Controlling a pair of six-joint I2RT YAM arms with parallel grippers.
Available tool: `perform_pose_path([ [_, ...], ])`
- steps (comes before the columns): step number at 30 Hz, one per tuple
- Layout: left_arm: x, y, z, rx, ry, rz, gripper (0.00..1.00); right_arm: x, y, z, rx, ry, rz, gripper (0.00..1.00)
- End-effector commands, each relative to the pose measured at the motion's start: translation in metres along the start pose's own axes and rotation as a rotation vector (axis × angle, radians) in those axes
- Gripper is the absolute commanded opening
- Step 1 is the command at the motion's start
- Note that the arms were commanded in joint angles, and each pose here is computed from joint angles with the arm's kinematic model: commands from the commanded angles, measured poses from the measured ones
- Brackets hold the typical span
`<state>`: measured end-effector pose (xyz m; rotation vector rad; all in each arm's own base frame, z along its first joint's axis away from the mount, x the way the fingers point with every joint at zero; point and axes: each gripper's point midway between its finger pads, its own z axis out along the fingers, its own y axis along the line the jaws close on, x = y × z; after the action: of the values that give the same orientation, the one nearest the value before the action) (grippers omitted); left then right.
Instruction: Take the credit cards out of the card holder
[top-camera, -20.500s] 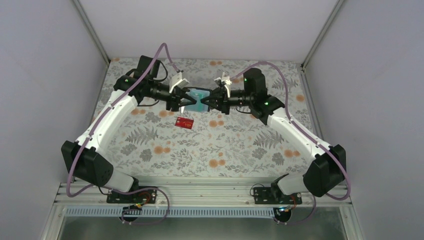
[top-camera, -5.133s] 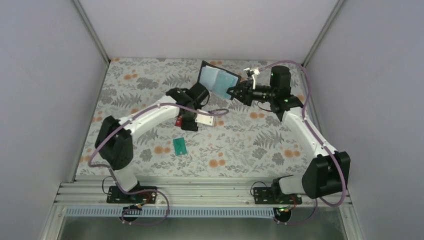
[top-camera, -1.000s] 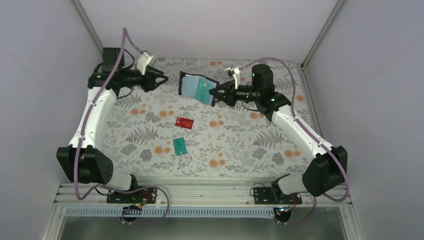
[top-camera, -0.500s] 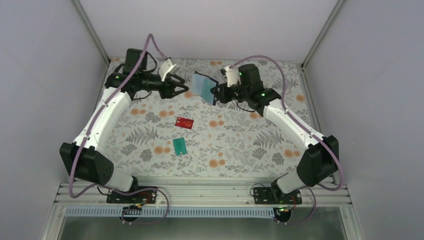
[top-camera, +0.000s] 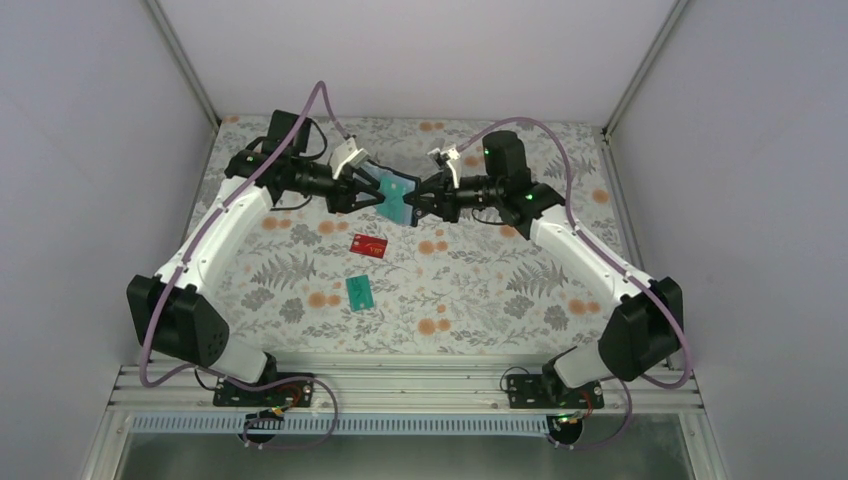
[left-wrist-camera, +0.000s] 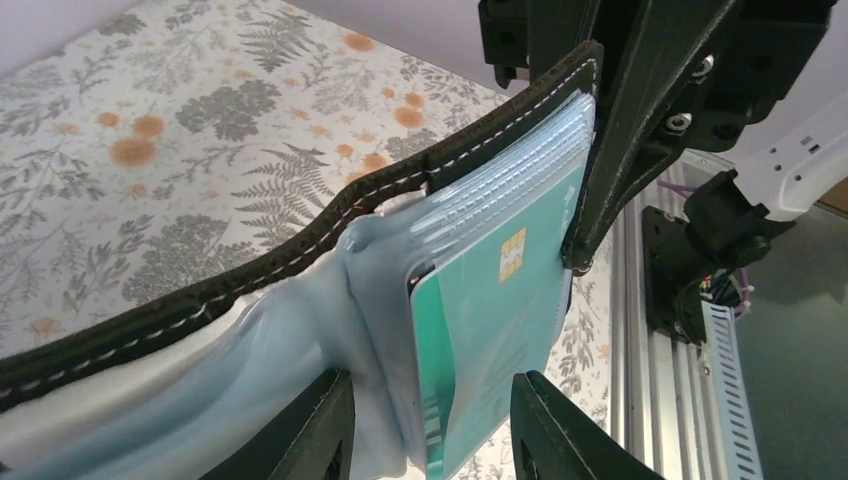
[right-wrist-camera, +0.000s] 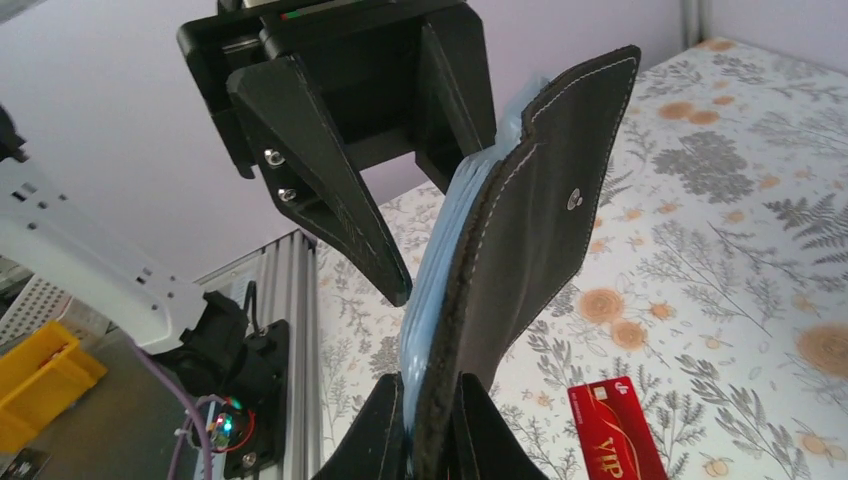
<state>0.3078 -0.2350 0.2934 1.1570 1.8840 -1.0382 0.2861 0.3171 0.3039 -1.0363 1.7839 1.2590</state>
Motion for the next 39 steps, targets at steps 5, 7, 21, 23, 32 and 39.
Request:
perform_pose_path([
  [5,-0.01,-0.027,-0.003,0.084,-0.029,0.076,0.31,-0.02,0.056,-0.016,-0.202,-0.083,-0.202,0.04],
  [7,-0.013,-0.037,-0.004,0.131,-0.046,0.079,0.19,-0.022,0.056,-0.017,-0.197,-0.087,-0.206,0.04],
  [21,-0.031,-0.078,-0.024,0.264,-0.109,0.141,0.02,-0.025,0.039,-0.016,-0.121,-0.101,-0.18,0.18],
  [23,-0.033,-0.075,-0.026,0.244,-0.108,0.139,0.02,-0.023,0.04,-0.018,-0.122,-0.103,-0.184,0.22],
  [32,-0.035,-0.058,-0.04,0.182,-0.134,0.121,0.02,-0.011,0.04,-0.026,-0.126,-0.102,-0.194,0.26],
  [39,-0.032,-0.059,-0.039,0.195,-0.136,0.111,0.02,-0.013,0.044,-0.027,-0.171,-0.104,-0.185,0.15],
])
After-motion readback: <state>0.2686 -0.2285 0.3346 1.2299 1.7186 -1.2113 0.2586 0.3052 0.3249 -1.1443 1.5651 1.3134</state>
